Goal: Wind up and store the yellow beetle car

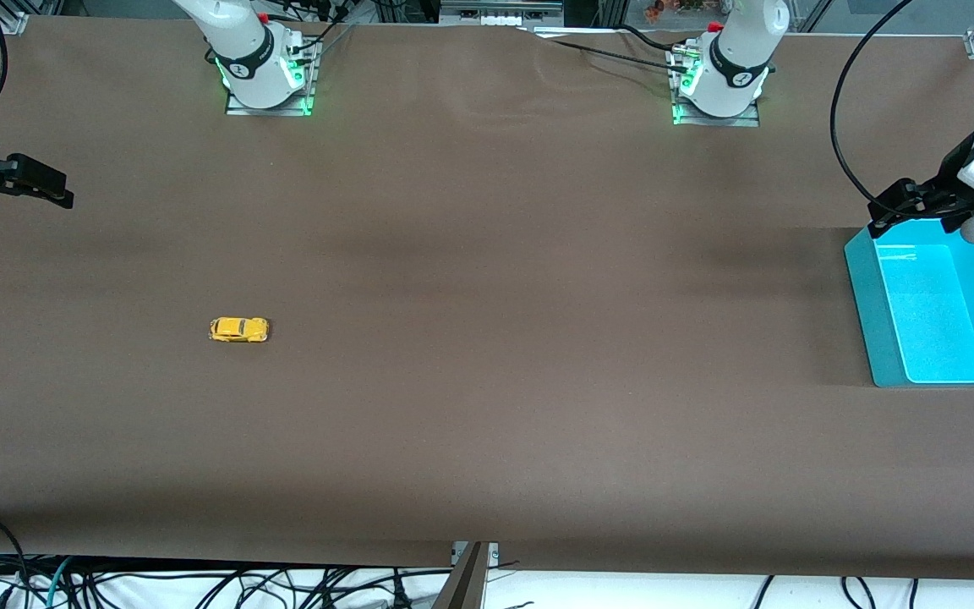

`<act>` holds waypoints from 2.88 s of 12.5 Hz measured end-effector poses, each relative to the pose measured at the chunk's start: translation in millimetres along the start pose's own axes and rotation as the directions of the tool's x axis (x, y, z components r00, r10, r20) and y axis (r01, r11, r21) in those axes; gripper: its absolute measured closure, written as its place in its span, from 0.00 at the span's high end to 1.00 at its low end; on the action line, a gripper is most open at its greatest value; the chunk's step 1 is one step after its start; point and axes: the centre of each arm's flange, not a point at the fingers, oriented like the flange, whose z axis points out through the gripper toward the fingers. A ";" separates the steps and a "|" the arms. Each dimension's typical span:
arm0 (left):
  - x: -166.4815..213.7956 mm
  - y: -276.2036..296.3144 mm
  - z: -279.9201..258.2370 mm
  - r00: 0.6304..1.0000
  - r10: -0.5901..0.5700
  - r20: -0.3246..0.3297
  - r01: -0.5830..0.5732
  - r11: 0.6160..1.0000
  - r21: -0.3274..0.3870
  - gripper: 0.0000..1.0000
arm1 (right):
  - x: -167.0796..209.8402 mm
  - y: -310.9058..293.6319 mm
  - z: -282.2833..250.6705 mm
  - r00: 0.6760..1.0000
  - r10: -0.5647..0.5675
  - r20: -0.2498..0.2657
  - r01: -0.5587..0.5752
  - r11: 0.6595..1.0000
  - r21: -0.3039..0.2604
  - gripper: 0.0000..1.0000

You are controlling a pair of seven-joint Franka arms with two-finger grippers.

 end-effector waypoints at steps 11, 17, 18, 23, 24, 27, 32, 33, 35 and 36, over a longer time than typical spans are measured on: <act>0.4 -5.6 0.0 1.000 -0.011 -0.001 0.011 1.000 -0.012 1.00 | 0.0 1.0 0.0 1.000 0.002 -0.001 -0.002 1.000 0.000 1.00; 0.2 -2.9 0.0 1.000 -0.006 0.000 0.006 1.000 -0.012 1.00 | 0.1 2.7 0.3 1.000 0.005 0.000 -0.005 1.000 0.001 1.00; 0.2 -2.9 0.0 1.000 -0.006 0.000 0.006 1.000 -0.012 1.00 | 0.2 2.7 0.5 1.000 0.005 0.000 -0.005 1.000 0.001 1.00; 0.0 -2.9 0.2 1.000 -0.006 0.002 0.006 1.000 -0.012 1.00 | 1.6 -5.6 1.5 1.000 -0.010 0.002 0.010 1.000 0.003 1.00; 0.0 -2.9 0.3 1.000 -0.006 0.002 0.006 1.000 -0.012 1.00 | 3.0 -14.2 2.6 1.000 -0.025 0.004 0.025 1.000 0.003 1.00; 0.1 -3.1 0.3 1.000 -0.006 0.002 0.006 1.000 -0.012 1.00 | 10.6 -56.8 14.0 0.995 -0.099 0.027 0.099 0.995 -0.002 1.00; 0.1 -3.6 0.5 1.000 -0.007 0.002 0.007 1.000 -0.012 1.00 | 23.2 -74.9 37.7 0.986 -0.149 0.071 0.149 0.989 0.001 1.00; 0.1 -3.6 0.5 1.000 -0.007 0.002 0.007 1.000 -0.012 1.00 | 26.2 -78.9 43.8 0.976 -0.202 0.082 0.202 0.979 0.005 1.00; 0.1 -3.6 0.5 1.000 -0.007 0.002 0.007 1.000 -0.012 1.00 | 34.7 -83.8 60.2 0.929 -0.354 0.105 0.354 0.935 0.023 1.00; 0.1 -3.7 0.6 1.000 -0.008 0.002 0.008 1.000 -0.012 1.00 | 42.1 -83.2 71.9 0.889 -0.445 0.111 0.444 0.895 0.032 1.00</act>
